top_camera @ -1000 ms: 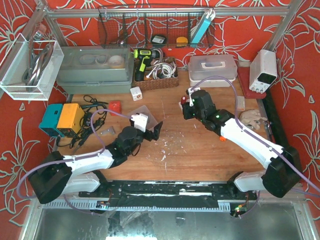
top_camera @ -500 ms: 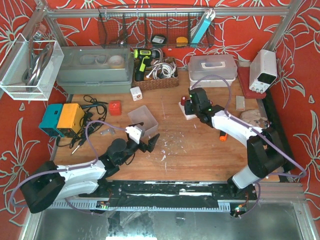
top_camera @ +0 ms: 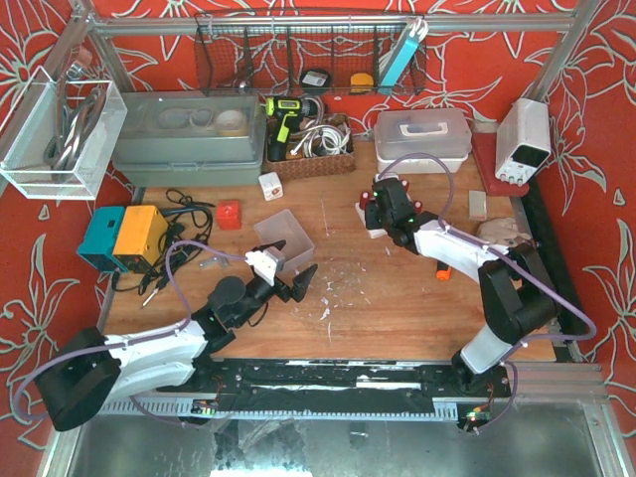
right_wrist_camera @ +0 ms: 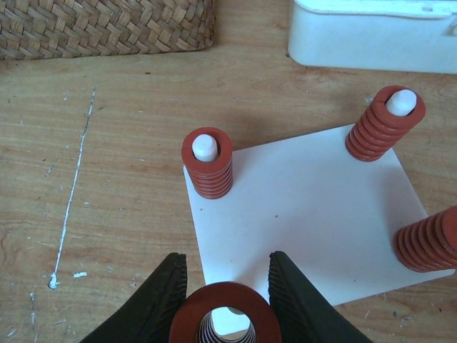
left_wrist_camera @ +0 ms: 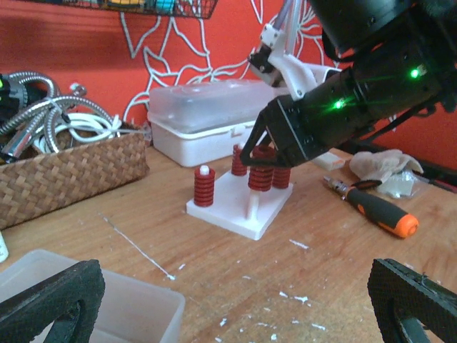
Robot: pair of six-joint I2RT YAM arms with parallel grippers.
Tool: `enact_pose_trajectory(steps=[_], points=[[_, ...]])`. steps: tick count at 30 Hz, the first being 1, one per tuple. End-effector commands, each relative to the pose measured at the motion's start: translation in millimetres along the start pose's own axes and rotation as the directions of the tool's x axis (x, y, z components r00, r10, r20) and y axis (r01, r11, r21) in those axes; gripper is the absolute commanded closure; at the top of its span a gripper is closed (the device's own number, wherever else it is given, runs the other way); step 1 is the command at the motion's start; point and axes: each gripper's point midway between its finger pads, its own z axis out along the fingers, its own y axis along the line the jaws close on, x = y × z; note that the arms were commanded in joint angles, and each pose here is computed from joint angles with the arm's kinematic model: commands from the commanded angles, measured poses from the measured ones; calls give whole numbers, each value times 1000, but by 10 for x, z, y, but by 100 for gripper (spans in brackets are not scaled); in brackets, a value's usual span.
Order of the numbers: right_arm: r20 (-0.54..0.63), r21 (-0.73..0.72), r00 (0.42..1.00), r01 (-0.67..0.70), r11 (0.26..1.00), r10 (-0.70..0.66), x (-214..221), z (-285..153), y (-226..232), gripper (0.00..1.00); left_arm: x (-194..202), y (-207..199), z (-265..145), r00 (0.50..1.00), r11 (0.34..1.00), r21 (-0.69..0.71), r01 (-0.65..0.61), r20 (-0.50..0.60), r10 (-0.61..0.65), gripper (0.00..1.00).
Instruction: Install the large spring
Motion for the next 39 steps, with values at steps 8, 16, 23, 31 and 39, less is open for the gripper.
enact_pose_trajectory(steps=[8,16,23,31,39], points=[[31,30,999,10,999,-11,-32,142,-33,100,-197,21,-88,996,1000,-16,-13,85,14,0],[31,44,999,8,999,-9,21,222,-61,100,-198,12,-86,996,1000,-12,-13,85,14,0],[-5,78,1000,-8,997,8,74,263,-110,71,-190,16,-85,997,1000,-15,-15,82,16,0],[38,81,998,-46,996,43,-164,-73,-176,42,-191,3,-108,996,1000,-7,-28,86,29,0],[168,138,985,-47,989,23,-576,-1022,-492,19,-291,200,-155,992,992,-123,-24,121,39,0]])
